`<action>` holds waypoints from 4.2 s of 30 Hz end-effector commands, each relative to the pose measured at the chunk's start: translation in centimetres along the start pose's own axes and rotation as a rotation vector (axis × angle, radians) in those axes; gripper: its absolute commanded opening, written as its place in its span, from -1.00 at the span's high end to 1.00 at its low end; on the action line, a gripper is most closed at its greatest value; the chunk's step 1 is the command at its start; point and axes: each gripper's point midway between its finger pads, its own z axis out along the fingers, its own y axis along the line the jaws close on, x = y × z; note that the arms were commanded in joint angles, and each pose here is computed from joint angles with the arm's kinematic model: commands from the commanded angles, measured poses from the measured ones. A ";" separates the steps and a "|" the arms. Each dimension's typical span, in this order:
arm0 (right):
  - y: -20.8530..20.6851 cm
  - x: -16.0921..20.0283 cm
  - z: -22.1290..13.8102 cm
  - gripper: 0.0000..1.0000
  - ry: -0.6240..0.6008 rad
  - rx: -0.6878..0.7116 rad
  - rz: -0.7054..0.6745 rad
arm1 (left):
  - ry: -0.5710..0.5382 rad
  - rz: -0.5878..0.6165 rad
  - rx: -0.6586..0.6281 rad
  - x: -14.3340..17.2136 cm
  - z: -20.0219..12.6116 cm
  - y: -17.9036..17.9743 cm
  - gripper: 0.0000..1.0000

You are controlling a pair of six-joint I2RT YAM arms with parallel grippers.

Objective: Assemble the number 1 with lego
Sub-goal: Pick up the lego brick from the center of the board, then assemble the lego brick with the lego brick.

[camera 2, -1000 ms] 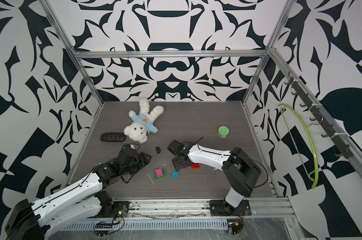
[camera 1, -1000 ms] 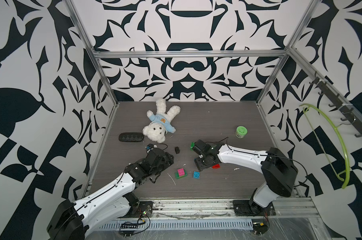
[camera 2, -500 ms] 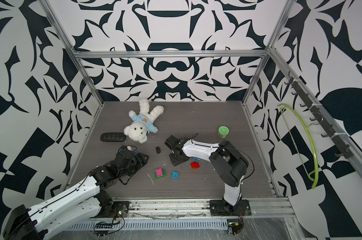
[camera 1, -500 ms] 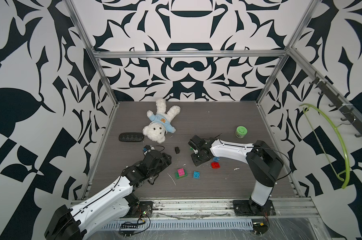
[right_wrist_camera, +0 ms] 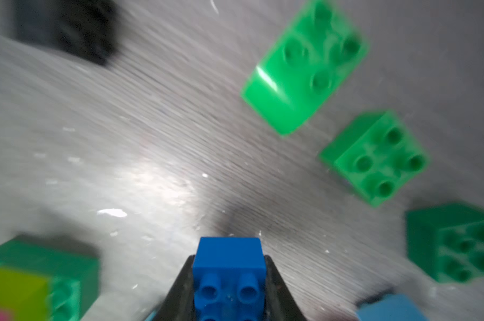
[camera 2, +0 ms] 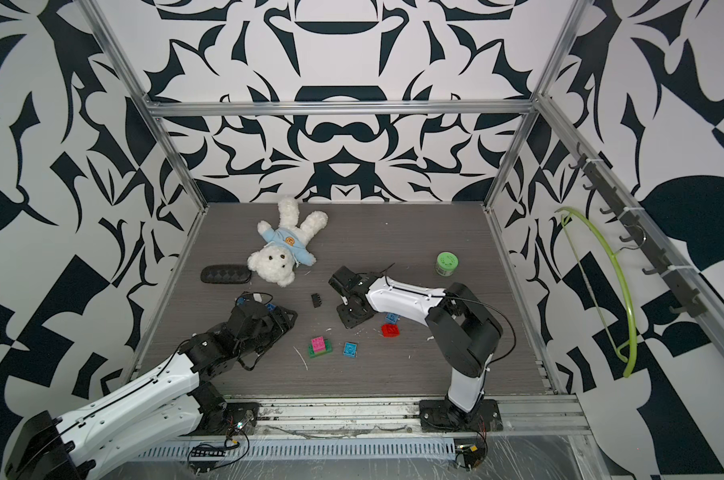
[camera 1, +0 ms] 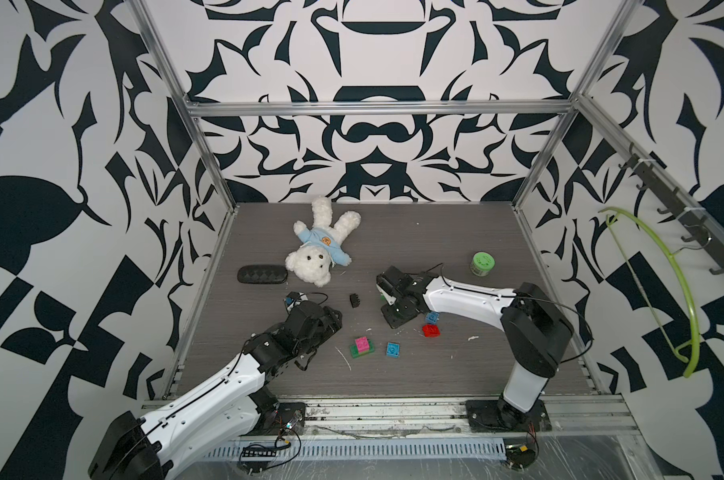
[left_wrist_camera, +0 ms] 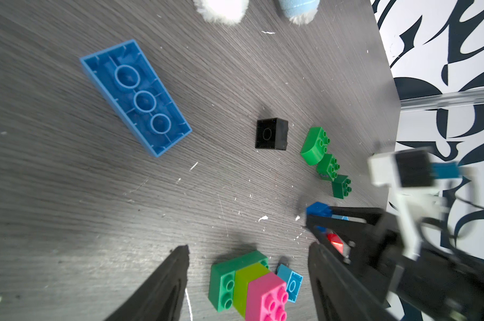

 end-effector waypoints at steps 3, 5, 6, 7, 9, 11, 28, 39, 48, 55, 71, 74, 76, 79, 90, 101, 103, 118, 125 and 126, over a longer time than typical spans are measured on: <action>3.2 -4.0 -7.3 0.82 -0.220 -0.146 -0.360 | -0.010 -0.040 -0.028 0.1 0.4 1.6 -0.46; 4.5 -4.1 -8.9 0.82 -0.278 -0.204 -0.485 | -0.012 -0.051 -0.024 0.0 0.5 1.8 -0.47; 5.2 -3.9 -9.8 0.83 -0.310 -0.235 -0.562 | -0.014 -0.056 -0.024 0.0 0.5 1.9 -0.47; 5.9 -3.6 -10.4 0.83 -0.330 -0.273 -0.634 | -0.015 -0.060 -0.026 0.0 0.5 2.0 -0.47; 7.3 -2.2 -11.5 0.83 -0.358 -0.356 -0.818 | -0.016 -0.070 -0.025 0.0 0.6 2.2 -0.47; 8.2 -0.9 -12.0 0.83 -0.362 -0.419 -0.966 | -0.019 -0.081 -0.029 -0.1 0.6 2.5 -0.47; 11.4 0.5 -7.7 0.88 -0.150 -0.495 -1.279 | -0.043 -0.136 -0.053 -0.2 -0.1 4.8 -0.47; 12.0 1.4 -4.7 0.85 -0.008 -0.411 -1.272 | -0.060 -0.165 -0.059 -0.2 -0.4 5.8 -0.47; 12.3 1.2 -3.6 0.83 0.014 -0.370 -1.253 | -0.058 -0.164 -0.060 -0.2 -0.4 5.9 -0.47; 12.2 1.2 -2.9 0.83 0.039 -0.362 -1.237 | -0.061 -0.167 -0.061 -0.3 -0.4 5.9 -0.47; 12.2 2.7 -2.2 0.79 0.119 -0.404 -1.242 | -0.055 -0.168 -0.067 -0.1 -0.2 6.2 -0.47; 12.5 2.7 -2.0 0.77 0.128 -0.409 -1.234 | -0.055 -0.168 -0.066 -0.1 -0.2 6.1 -0.47; 12.6 2.7 -1.8 0.74 0.132 -0.407 -1.233 | -0.055 -0.168 -0.067 -0.1 -0.3 6.2 -0.47; 12.5 2.8 -1.4 0.69 0.143 -0.392 -1.231 | -0.058 -0.169 -0.065 -0.2 -0.4 6.2 -0.47; 13.3 0.9 -3.2 0.09 0.056 -0.376 -1.205 | -0.049 -0.158 -0.053 -0.1 -0.6 5.8 -0.48; 14.7 -1.1 -9.7 -0.37 -0.185 -0.432 -1.066 | 0.016 -0.090 -0.022 0.6 -1.4 4.6 -0.57; 14.3 -2.7 -11.1 -0.32 -0.276 -0.395 -0.899 | 0.051 -0.064 0.006 1.1 -1.7 4.0 -0.67; 9.3 -0.8 -8.8 0.39 -0.092 -0.246 0.240 | 0.328 0.063 0.220 5.6 -3.2 -0.9 -0.63; 11.0 0.2 -6.8 0.21 -0.013 -0.305 0.250 | 0.368 0.107 0.231 7.1 -2.7 -2.1 -0.43; 11.1 0.3 -6.5 0.20 -0.003 -0.309 0.249 | 0.370 0.109 0.225 7.2 -2.5 -2.1 -0.39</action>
